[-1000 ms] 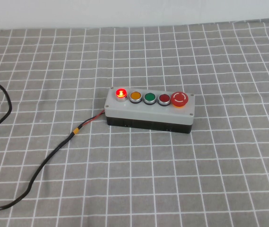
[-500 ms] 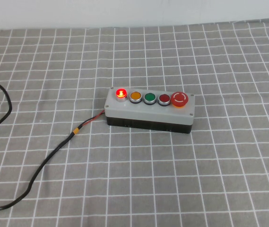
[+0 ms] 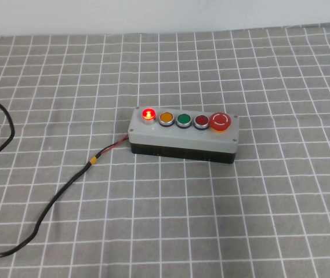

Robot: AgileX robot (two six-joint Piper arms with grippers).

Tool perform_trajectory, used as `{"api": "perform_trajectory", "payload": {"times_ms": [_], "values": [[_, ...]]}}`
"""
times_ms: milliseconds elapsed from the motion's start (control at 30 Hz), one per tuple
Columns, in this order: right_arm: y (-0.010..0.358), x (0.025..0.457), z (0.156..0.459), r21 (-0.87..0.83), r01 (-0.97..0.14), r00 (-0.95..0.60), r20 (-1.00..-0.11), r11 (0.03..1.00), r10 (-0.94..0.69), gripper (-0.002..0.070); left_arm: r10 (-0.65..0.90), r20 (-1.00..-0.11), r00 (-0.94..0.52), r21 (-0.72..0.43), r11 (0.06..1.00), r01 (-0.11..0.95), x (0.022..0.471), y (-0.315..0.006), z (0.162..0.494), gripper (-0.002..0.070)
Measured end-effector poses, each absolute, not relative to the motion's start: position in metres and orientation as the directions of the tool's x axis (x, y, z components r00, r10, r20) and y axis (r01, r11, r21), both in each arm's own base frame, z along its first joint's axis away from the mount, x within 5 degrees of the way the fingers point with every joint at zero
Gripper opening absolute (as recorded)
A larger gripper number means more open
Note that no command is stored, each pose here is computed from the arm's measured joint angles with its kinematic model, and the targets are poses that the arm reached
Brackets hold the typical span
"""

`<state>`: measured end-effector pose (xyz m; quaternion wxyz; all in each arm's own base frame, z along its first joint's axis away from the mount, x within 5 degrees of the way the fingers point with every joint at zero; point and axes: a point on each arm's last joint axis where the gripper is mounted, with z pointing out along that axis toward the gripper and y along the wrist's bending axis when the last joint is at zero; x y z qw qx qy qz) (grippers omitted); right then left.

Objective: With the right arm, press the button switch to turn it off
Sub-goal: Press the button to turn off

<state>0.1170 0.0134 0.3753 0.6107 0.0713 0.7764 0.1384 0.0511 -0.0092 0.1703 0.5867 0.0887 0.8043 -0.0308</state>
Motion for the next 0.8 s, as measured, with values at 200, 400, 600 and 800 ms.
{"api": "perform_trajectory", "payload": {"times_ms": [200,400,600,800], "values": [[0.024,0.137,0.366,0.320,-0.123,-0.361,-0.896,0.940,0.258,-0.0016,0.107,-0.949,-0.296,0.055,0.982,0.179,0.051,-0.009,0.170,-0.0004],[0.041,0.156,0.369,0.191,-0.351,-0.463,-0.886,0.917,0.007,-0.0016,0.107,-0.949,-0.296,0.055,0.982,0.179,0.051,-0.009,0.170,-0.0004],[0.053,0.181,0.366,0.200,-0.471,-0.542,-0.834,0.859,-0.102,-0.0016,0.107,-0.949,-0.296,0.055,0.982,0.179,0.051,-0.009,0.170,-0.0004],[0.063,0.203,0.366,0.210,-0.519,-0.565,-0.812,0.829,-0.148,-0.0016,0.107,-0.949,-0.296,0.055,0.982,0.179,0.051,-0.009,0.170,-0.0004]]}}
